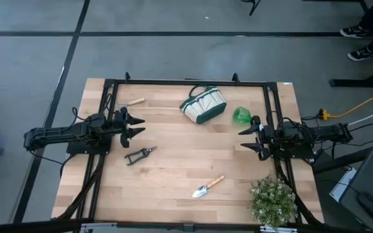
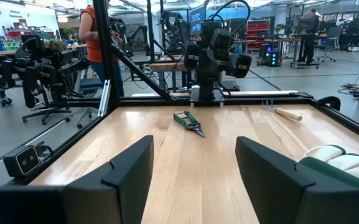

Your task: Pick & Place Garden tools in Gardening bag

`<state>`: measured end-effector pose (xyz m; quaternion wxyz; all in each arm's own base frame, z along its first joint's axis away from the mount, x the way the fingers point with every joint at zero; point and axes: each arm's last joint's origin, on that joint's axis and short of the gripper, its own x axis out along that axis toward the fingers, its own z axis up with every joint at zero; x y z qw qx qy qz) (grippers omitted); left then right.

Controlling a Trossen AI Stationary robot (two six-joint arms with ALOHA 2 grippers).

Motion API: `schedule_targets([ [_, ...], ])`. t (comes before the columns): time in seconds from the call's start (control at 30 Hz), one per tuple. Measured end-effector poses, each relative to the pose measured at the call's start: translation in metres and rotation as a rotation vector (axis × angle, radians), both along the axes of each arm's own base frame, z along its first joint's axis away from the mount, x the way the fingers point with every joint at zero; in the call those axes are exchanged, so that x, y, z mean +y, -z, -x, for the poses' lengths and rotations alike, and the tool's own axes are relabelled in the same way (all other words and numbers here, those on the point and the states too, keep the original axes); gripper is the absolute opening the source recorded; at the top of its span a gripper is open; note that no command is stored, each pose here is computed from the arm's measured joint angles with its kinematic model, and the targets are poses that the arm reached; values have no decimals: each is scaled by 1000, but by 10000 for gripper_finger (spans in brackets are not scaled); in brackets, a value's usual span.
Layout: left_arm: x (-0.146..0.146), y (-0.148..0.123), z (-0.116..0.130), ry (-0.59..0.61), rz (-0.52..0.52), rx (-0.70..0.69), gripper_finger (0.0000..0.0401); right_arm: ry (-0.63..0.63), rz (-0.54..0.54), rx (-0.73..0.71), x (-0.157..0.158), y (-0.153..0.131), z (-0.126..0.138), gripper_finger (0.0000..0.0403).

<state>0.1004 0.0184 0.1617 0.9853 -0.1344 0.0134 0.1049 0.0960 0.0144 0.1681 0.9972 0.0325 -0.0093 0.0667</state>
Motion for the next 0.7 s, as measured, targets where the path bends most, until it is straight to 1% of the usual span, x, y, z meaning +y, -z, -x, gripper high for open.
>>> schedule_targets([
  [0.5, 0, 0, 0, 0, 0, 0, 189, 3, -1, -5, 0, 0, 0, 231],
  [0.6, 0, 0, 0, 0, 0, 0, 190, 37, -5, -16, -1, -2, 0, 231],
  [0.7, 0, 0, 0, 0, 0, 0, 191, 111, -15, -26, -3, -3, 0, 231],
])
